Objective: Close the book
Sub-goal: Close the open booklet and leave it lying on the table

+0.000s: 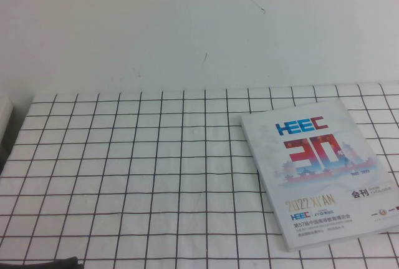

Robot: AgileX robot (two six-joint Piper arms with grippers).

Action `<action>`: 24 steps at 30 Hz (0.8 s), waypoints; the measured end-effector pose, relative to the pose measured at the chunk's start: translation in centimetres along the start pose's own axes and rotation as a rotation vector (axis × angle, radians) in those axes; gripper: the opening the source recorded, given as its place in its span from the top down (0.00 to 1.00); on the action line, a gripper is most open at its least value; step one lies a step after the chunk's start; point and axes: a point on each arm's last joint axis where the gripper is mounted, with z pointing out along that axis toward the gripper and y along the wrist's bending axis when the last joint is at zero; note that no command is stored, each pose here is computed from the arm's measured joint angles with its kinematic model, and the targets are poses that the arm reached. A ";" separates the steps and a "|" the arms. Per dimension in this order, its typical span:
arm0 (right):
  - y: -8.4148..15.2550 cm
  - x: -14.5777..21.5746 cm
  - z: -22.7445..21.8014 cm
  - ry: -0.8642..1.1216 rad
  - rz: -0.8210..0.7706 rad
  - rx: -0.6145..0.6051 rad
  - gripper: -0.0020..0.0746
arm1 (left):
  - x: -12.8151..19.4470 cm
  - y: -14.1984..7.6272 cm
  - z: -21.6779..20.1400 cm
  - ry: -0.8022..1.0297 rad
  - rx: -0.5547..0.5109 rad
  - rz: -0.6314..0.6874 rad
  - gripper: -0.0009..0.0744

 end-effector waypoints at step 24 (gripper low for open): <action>0.0 0.1 0.0 0.008 0.000 -0.002 0.98 | 12.5 2.1 1.8 -0.041 -0.528 -0.103 0.99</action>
